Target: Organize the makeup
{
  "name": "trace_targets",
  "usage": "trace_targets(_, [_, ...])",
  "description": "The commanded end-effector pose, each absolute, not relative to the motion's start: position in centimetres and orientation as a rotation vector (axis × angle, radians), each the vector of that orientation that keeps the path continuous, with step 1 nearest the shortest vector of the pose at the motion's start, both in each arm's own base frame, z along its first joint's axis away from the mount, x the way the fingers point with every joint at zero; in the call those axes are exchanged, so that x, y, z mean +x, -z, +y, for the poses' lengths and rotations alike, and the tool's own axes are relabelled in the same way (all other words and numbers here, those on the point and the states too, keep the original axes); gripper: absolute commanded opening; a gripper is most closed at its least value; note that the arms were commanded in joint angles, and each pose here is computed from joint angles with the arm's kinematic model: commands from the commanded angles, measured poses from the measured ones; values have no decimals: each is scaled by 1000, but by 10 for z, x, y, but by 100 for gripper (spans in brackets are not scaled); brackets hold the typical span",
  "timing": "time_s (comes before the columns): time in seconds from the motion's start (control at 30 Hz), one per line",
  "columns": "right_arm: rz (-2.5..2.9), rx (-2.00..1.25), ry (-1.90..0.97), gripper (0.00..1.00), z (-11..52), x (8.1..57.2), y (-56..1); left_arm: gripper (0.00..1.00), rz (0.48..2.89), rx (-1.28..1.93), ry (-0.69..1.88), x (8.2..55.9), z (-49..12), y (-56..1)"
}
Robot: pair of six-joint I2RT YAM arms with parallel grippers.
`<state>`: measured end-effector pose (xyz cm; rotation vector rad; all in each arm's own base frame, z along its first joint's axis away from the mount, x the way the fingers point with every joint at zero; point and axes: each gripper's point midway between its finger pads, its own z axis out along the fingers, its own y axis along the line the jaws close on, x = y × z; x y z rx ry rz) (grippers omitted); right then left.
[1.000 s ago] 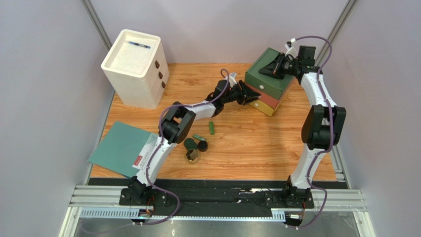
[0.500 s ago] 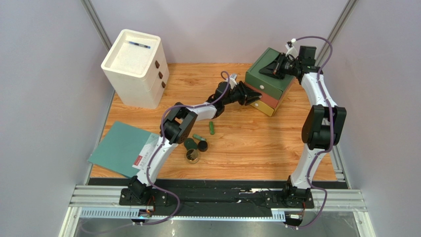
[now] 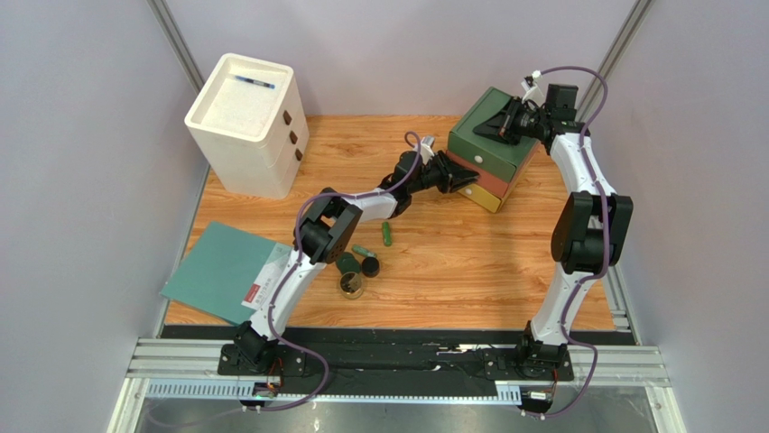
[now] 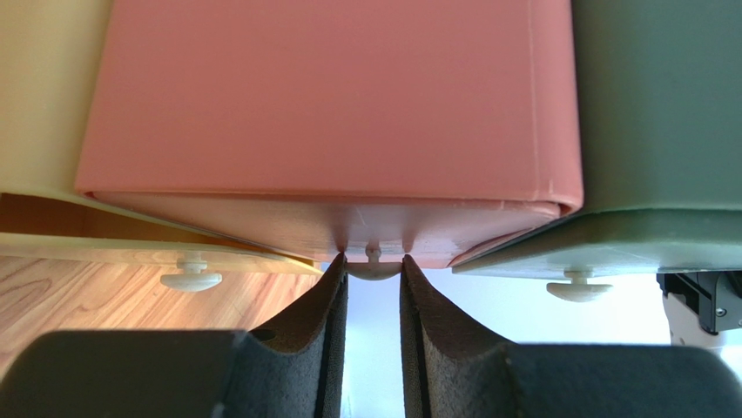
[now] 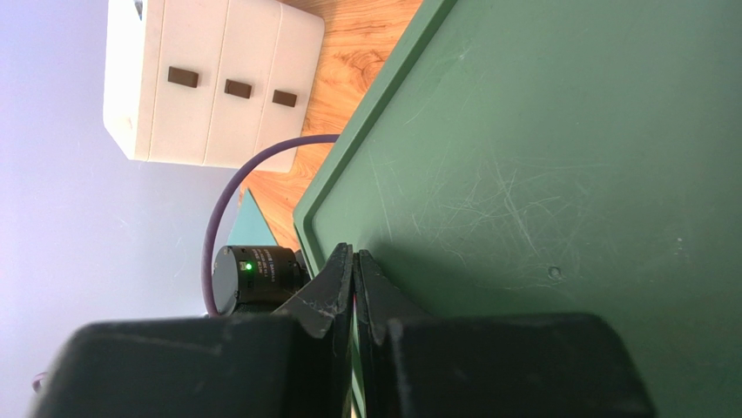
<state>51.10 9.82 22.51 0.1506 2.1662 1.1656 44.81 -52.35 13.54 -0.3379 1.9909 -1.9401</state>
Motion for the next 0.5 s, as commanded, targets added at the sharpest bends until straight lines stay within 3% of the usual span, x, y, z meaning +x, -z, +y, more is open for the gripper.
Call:
trace_targets(0.0, [2571, 434, -1022, 6, 85, 470, -93, 0, 1813, -344, 1955, 465, -516, -168])
trace_targets(0.47, [2580, 443, -1020, 7, 85, 470, -89, 0, 1826, -266, 1993, 427, -490, -192])
